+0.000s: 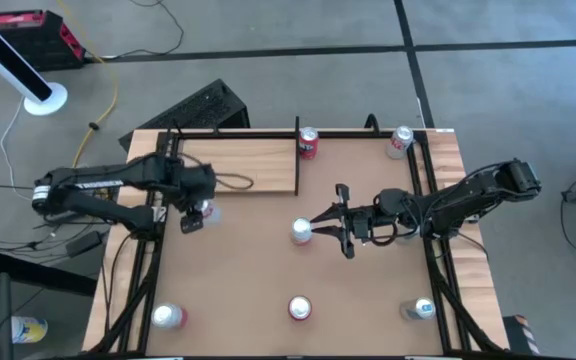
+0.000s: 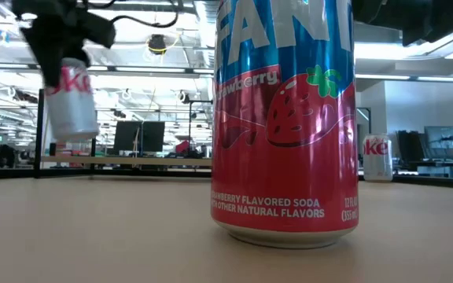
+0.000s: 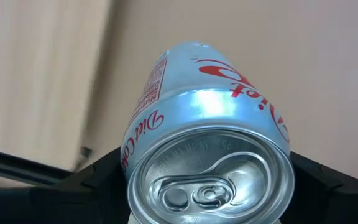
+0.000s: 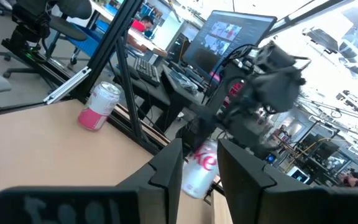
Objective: Place canned beverage on shelf
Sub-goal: Put the left silver soda can on the shelf
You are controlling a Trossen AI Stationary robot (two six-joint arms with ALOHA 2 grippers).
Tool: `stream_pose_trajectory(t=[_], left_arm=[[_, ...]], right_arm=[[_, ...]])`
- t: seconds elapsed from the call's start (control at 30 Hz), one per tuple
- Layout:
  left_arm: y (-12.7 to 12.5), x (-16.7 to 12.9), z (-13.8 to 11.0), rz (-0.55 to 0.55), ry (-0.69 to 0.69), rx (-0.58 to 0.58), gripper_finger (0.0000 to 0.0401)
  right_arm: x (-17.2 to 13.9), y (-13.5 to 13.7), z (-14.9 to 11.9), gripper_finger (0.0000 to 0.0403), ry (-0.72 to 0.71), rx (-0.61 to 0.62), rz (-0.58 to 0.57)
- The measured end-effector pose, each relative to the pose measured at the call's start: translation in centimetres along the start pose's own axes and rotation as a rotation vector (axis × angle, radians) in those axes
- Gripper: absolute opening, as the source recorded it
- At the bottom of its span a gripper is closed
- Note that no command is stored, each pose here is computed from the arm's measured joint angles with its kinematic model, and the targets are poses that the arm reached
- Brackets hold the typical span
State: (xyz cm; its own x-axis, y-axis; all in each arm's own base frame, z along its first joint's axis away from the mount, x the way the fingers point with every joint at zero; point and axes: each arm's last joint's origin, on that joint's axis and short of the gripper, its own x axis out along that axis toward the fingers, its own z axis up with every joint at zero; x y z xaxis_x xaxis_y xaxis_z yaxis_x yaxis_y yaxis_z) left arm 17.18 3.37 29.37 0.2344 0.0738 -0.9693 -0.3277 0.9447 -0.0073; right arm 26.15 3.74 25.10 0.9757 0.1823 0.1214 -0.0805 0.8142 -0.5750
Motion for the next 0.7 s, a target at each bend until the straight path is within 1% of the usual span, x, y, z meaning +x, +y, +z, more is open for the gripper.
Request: stream_pose_trajectory(t=[0.1, 0.17, 0.27, 0.37, 0.5, 0.6, 0.7], left_arm=[[1.3, -0.6, 1.7, 0.053, 0.038, 0.026, 0.0276], [2.5, -0.6, 3.1, 0.086, 0.082, 0.064, 0.0276], [4.5, -0.1, 5.1, 0.095, 0.157, 0.128, 0.0276], [6.7, 0.5, 6.3, 0.091, 0.208, 0.15, 0.0276], [10.0, 0.9, 6.6, 0.091, 0.242, 0.143, 0.0276], [12.1, 1.0, 6.1, 0.091, 0.259, 0.106, 0.0276], [13.7, 0.7, 5.5, 0.109, 0.243, 0.065, 0.0276]], right_arm=[[0.0, 0.0, 0.0, 0.0127, -0.001, -0.002, -0.002], [0.0, 0.0, 0.0, 0.0127, -0.003, -0.002, -0.003], [0.0, 0.0, 0.0, 0.0127, -0.003, -0.002, -0.003], [0.0, 0.0, 0.0, 0.0127, -0.003, -0.002, -0.003], [0.0, 0.0, -0.1, 0.0127, 0.007, 0.002, 0.004], [0.0, 0.1, -0.2, 0.0127, 0.022, 0.003, 0.014], [0.0, 0.2, -0.2, 0.0127, 0.024, 0.004, 0.018]])
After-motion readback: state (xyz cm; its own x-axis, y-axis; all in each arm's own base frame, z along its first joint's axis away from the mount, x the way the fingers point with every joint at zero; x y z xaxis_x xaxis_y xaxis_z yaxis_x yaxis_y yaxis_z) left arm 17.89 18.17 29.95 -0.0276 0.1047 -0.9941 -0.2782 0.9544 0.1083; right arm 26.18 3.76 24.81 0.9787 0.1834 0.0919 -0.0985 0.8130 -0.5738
